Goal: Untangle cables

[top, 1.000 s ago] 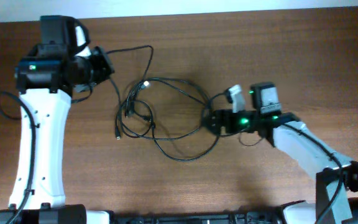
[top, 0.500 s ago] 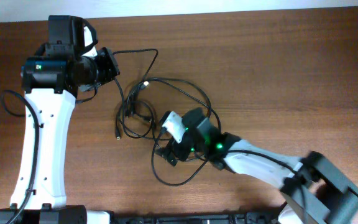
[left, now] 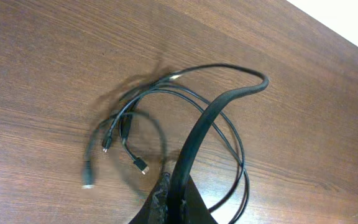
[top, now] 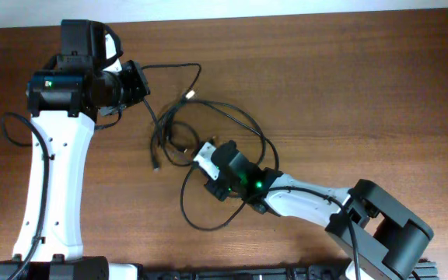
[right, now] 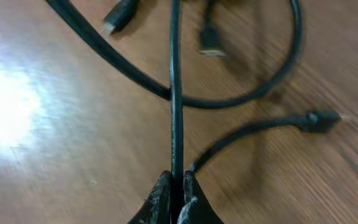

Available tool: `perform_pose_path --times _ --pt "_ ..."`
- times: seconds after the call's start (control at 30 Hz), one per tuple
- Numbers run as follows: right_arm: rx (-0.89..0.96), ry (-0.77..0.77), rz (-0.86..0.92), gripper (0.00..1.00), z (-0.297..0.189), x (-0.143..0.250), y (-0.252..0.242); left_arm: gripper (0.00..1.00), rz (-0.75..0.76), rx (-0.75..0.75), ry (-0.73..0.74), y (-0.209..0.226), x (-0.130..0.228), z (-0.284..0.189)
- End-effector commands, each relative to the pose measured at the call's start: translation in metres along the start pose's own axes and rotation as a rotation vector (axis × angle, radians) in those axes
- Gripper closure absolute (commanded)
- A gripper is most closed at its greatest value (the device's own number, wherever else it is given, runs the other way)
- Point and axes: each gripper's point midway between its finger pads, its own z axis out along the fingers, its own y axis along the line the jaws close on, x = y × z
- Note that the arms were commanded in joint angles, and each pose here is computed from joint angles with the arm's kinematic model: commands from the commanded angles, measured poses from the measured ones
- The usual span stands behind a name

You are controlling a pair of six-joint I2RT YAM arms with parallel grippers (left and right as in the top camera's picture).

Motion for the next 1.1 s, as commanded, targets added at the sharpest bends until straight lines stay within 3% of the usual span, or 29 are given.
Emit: perform_pose_path --times 0.0,0.27,0.6,0.73,0.93,1.07 --pt "0.129 -0.031 0.142 0.96 -0.024 -0.014 -0.052 1.00 0.038 -0.002 0.001 -0.001 -0.001 -0.002" --pt "0.389 -0.172 0.376 0.96 -0.153 -0.028 -0.169 1.00 0.033 -0.105 -0.007 0.018 -0.001 -0.003" --pt "0.588 0.037 0.724 0.96 -0.215 0.083 -0.239 1.00 0.030 -0.264 -0.073 0.046 -0.012 -0.009" --pt "0.694 -0.021 0.981 0.96 -0.249 0.118 -0.271 1.00 -0.110 -0.492 -0.163 0.111 -0.031 -0.032" --pt "0.769 -0.098 1.249 0.96 -0.284 0.156 -0.291 1.00 -0.238 -0.476 -0.145 0.145 -0.033 -0.040" --pt "0.577 -0.147 1.258 0.96 -0.267 0.137 -0.276 1.00 -0.333 -0.351 -0.130 0.134 -0.033 -0.034"
